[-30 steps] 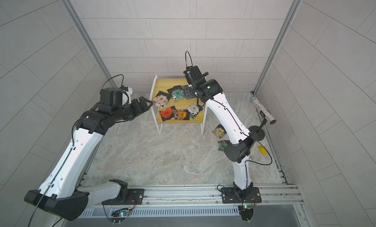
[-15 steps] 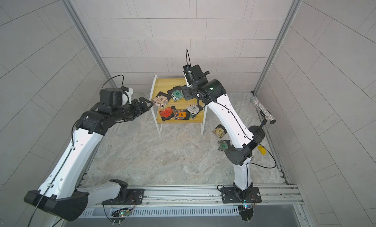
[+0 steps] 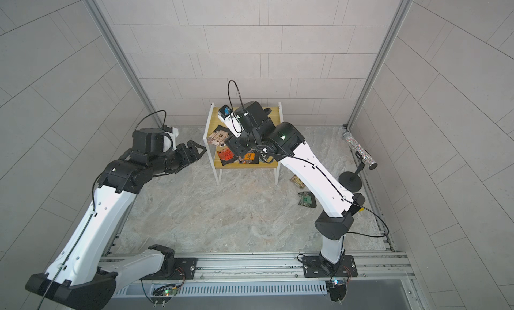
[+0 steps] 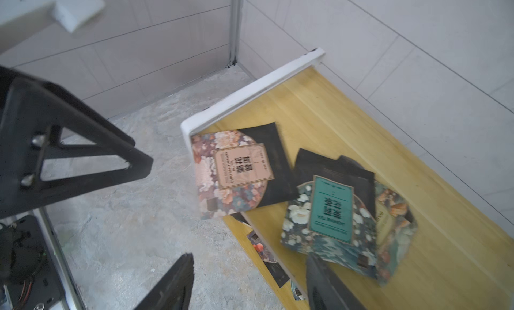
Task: Remove the tea bags from the shelf
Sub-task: Adjust the tea bag on the shelf, then pick up the tea bag from the shelf.
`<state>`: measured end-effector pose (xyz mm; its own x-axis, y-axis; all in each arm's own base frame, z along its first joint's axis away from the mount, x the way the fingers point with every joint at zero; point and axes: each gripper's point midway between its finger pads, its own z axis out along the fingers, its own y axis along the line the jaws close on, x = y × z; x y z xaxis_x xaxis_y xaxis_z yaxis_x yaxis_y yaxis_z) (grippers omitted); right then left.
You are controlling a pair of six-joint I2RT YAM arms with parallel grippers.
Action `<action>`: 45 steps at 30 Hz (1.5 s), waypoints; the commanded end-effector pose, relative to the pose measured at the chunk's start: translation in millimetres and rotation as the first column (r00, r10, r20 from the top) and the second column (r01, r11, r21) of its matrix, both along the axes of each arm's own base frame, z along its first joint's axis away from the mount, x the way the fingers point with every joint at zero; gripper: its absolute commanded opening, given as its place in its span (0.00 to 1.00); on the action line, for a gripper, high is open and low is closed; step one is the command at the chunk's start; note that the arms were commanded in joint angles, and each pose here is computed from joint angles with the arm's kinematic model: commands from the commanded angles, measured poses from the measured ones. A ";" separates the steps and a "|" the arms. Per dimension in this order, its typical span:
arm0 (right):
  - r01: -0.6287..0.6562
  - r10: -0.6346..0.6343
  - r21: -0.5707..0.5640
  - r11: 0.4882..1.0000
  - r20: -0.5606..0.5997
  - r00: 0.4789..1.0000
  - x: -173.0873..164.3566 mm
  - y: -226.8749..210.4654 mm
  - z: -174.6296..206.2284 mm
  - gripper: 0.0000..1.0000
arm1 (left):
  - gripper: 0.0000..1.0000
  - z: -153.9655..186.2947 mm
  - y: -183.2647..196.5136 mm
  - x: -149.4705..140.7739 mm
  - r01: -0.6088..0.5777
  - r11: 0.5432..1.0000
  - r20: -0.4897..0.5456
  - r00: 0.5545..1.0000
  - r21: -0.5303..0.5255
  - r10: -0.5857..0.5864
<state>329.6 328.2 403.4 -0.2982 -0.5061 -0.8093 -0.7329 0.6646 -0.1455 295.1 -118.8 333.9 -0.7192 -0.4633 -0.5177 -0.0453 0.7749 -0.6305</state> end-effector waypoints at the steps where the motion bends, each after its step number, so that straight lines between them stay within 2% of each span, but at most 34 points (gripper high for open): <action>1: -0.102 0.102 -0.003 0.995 0.065 0.993 -9.8 10.3 10.5 0.68 | 0.86 -2.1 9.4 -7.0 -0.023 1.000 -0.005 1.000 0.004 0.023; 7: -0.241 0.248 -0.065 0.968 0.131 0.960 -23.2 30.0 2.0 0.68 | 0.86 -7.9 15.6 -10.7 -0.039 0.999 -0.020 0.999 -0.013 0.039; 12: -0.286 0.306 -0.124 0.950 0.192 0.932 -21.3 39.8 -6.5 0.68 | 0.86 -12.9 19.0 -13.2 -0.050 0.999 -0.029 0.998 -0.017 0.050; 20: -0.213 0.294 -0.254 0.943 0.340 0.893 -6.1 45.1 -13.9 0.68 | 0.86 -17.4 20.7 -12.7 -0.055 0.998 -0.038 0.998 -0.022 0.054; 26: -0.157 0.278 -0.300 0.941 0.419 0.864 7.0 46.2 -11.9 0.67 | 0.86 -21.0 19.8 -9.0 -0.056 0.998 -0.048 0.997 -0.031 0.054; 32: -0.112 0.267 -0.352 0.930 0.434 0.860 19.1 46.8 -20.3 0.64 | 0.86 -24.2 19.4 -8.6 -0.053 0.998 -0.056 0.997 -0.033 0.052; 45: -0.118 0.278 -0.379 0.918 0.402 0.872 26.2 55.8 -35.9 0.64 | 0.86 -26.5 21.1 -10.3 -0.057 0.998 -0.058 0.997 -0.035 0.055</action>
